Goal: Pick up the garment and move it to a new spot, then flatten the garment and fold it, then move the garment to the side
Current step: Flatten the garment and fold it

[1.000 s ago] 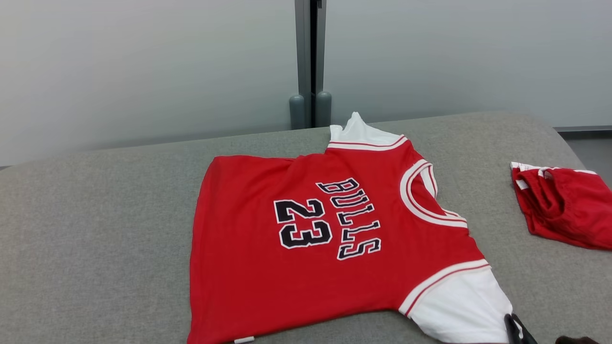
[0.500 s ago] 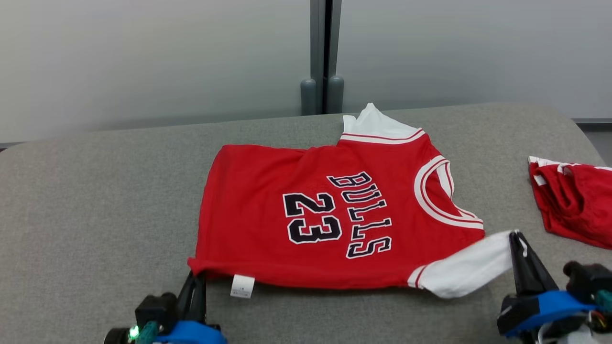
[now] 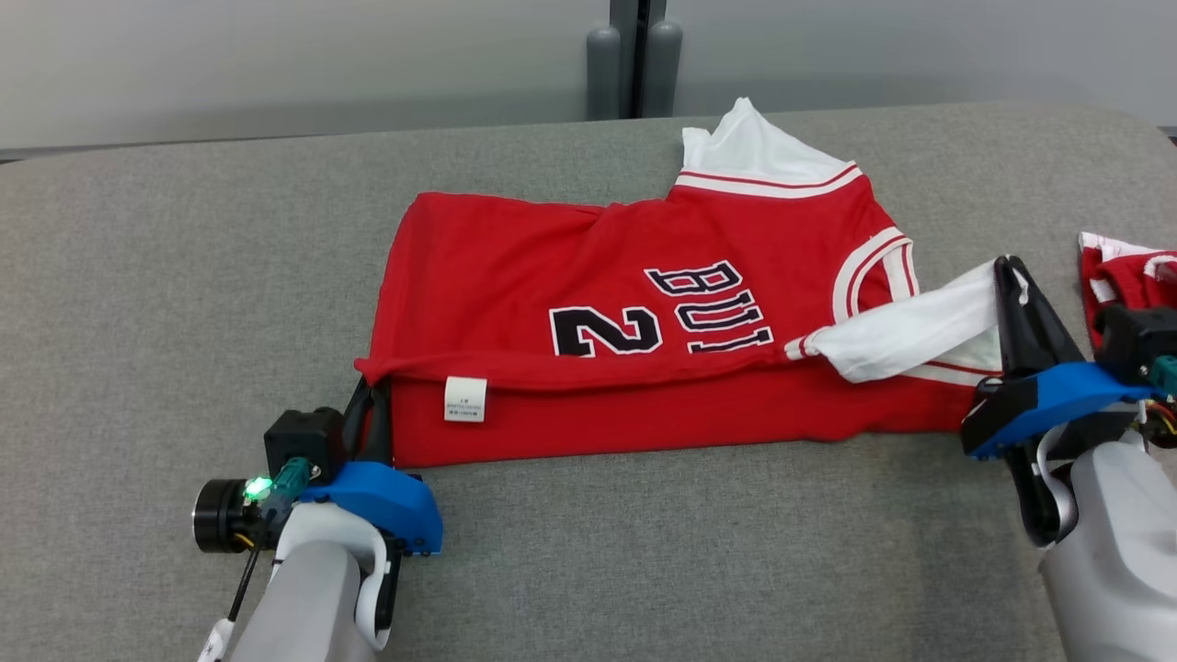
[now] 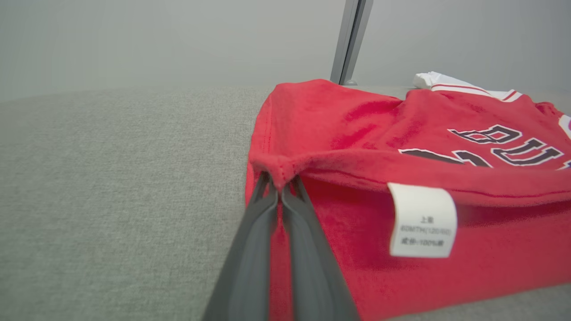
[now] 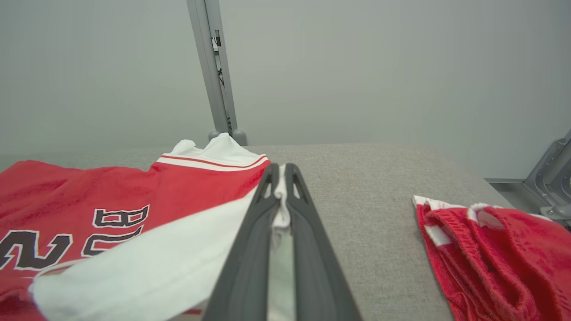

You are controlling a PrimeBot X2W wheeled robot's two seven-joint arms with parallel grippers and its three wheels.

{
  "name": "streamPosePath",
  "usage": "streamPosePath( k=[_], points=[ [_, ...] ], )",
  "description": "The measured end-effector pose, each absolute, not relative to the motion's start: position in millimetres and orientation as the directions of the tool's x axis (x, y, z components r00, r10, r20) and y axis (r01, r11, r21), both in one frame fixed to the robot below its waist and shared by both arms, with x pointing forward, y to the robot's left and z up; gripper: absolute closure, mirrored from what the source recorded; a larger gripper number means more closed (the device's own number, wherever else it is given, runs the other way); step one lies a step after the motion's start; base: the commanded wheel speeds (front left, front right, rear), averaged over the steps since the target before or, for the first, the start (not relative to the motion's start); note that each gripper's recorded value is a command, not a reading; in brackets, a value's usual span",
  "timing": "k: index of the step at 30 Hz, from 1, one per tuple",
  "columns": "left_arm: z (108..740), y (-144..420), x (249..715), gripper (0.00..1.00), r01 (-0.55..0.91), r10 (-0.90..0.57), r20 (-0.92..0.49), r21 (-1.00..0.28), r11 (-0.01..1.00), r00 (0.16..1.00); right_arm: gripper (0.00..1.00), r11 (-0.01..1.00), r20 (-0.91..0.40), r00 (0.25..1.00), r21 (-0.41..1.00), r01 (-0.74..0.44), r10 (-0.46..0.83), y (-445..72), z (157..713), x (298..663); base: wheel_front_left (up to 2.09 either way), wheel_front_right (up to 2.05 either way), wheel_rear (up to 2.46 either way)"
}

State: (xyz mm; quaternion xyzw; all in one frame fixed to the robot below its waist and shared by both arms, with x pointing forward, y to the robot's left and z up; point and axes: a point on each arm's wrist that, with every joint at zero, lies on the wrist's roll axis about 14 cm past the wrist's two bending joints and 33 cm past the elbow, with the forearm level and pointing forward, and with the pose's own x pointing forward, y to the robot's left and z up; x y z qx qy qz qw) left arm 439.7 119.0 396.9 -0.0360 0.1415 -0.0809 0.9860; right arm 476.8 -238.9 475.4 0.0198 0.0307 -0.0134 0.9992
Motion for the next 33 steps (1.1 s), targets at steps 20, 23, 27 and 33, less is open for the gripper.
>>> streamPosePath(
  k=[20,23,27,33],
  points=[
    [357,119,408,0.00,0.052,-0.145,-0.391,-0.239,0.970,0.909,0.00,0.993,-0.175,0.978,0.015,0.115,-0.111,-260,429,455,0.00,0.00,0.00],
    [352,118,407,0.00,0.047,-0.143,-0.403,-0.239,0.970,0.904,0.00,0.993,-0.220,0.968,0.008,0.122,-0.117,-261,414,444,0.00,0.00,0.00],
    [348,115,408,0.51,0.054,-0.149,-0.417,-0.231,0.971,0.897,0.00,0.992,-0.288,0.951,0.014,0.123,-0.113,-258,393,432,0.00,0.00,0.00],
    [345,114,410,1.00,0.056,-0.156,-0.427,-0.238,0.970,0.891,0.00,0.992,-0.350,0.932,0.045,0.117,-0.094,-246,374,429,0.00,0.00,0.00]
  ],
)
